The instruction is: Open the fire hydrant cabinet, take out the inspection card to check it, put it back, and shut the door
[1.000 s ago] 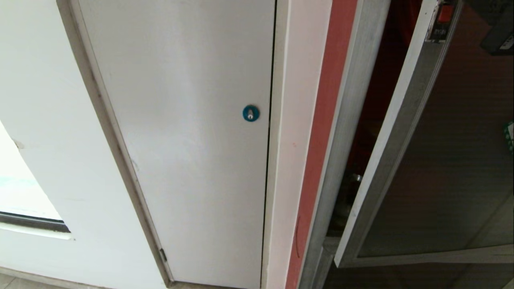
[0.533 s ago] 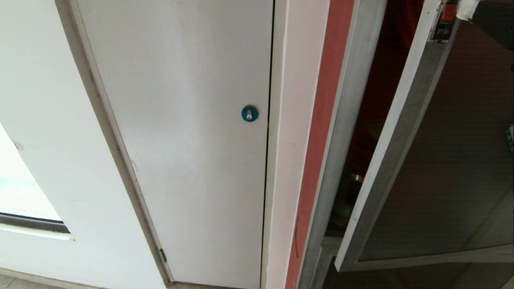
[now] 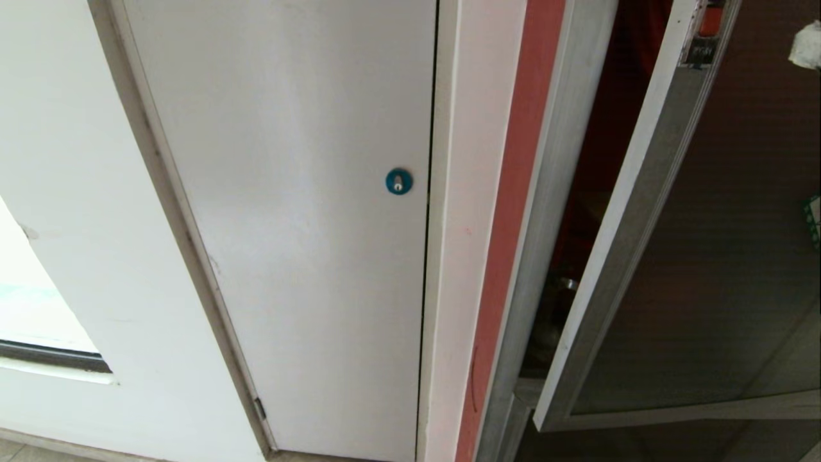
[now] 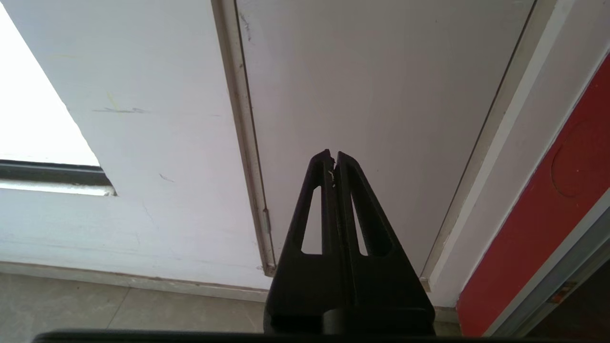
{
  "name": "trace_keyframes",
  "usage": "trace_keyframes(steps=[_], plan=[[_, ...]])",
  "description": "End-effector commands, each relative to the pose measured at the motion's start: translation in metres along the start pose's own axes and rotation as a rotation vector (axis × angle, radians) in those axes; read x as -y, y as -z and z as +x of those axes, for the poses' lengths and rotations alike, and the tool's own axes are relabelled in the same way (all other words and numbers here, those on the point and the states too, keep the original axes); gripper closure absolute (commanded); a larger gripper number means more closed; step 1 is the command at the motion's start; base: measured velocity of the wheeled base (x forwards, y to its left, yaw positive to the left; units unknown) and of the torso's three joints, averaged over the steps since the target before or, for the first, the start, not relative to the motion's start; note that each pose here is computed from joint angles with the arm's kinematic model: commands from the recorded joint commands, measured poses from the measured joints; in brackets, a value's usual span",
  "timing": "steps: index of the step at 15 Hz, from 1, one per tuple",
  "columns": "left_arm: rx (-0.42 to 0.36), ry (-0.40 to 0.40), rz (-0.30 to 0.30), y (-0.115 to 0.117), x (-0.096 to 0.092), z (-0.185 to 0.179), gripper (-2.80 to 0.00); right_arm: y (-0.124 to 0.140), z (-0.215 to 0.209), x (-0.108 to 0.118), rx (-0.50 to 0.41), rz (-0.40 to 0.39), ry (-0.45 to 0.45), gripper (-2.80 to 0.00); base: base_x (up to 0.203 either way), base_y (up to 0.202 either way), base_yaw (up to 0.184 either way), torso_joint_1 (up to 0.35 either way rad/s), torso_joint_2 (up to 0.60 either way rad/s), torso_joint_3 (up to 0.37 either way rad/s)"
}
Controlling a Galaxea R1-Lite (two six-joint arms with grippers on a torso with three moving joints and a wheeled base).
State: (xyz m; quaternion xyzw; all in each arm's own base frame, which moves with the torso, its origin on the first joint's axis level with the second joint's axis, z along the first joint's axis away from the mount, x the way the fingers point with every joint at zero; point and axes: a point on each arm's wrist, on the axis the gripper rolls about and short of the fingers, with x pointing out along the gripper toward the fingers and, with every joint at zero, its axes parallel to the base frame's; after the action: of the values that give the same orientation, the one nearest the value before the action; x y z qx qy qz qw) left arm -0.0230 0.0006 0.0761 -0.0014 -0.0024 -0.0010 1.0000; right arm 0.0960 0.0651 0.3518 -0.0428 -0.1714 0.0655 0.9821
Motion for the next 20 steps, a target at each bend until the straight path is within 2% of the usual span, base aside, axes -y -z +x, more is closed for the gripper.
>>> trace_keyframes(steps=[1, 5, 9, 11, 13, 15, 18, 20], plan=[[-0.001, 0.000, 0.000, 0.000, 0.000, 0.000, 0.00, -0.002, -0.011, 0.007, 0.020, 0.010, 0.009, 0.00, 0.000, 0.000, 0.000, 0.000, 0.00, 0.000], [-0.001, 0.000, 0.000, 0.000, 0.000, 0.000, 0.00, 0.003, -0.026, 0.016, 0.016, 0.005, 0.023, 0.00, 0.000, 0.000, 0.000, 0.000, 0.00, 0.000], [-0.002, 0.000, 0.000, 0.000, 0.000, 0.000, 0.00, 0.001, -0.031, 0.027, 0.021, -0.024, 0.104, 0.00, 0.000, 0.000, 0.000, 0.000, 0.00, 0.000], [0.000, 0.000, 0.000, 0.000, 0.000, 0.000, 0.00, 0.002, -0.033, 0.035, -0.010, -0.071, 0.185, 0.00, 0.000, 0.000, 0.000, 0.000, 0.00, 0.000], [-0.002, 0.000, 0.000, 0.000, 0.000, 0.000, 0.00, -0.003, -0.044, 0.048, 0.004, -0.100, 0.299, 0.00, 0.000, 0.000, 0.000, 0.000, 0.00, 0.000], [-0.002, 0.000, 0.000, 0.000, 0.000, 0.000, 0.00, -0.013, -0.072, 0.059, 0.062, -0.115, 0.425, 0.00, 0.000, 0.000, 0.000, 0.000, 0.00, 0.000], [-0.002, 0.000, 0.000, 0.000, 0.000, 0.000, 0.00, -0.027, -0.116, 0.064, 0.156, -0.137, 0.597, 0.00, 0.000, 0.000, 0.000, 0.000, 0.00, 0.000], [-0.002, 0.000, 0.000, 0.000, 0.000, 0.000, 0.00, -0.027, -0.149, 0.060, 0.161, -0.171, 0.663, 0.00, 0.000, 0.000, 0.000, 0.000, 0.00, 0.000]])
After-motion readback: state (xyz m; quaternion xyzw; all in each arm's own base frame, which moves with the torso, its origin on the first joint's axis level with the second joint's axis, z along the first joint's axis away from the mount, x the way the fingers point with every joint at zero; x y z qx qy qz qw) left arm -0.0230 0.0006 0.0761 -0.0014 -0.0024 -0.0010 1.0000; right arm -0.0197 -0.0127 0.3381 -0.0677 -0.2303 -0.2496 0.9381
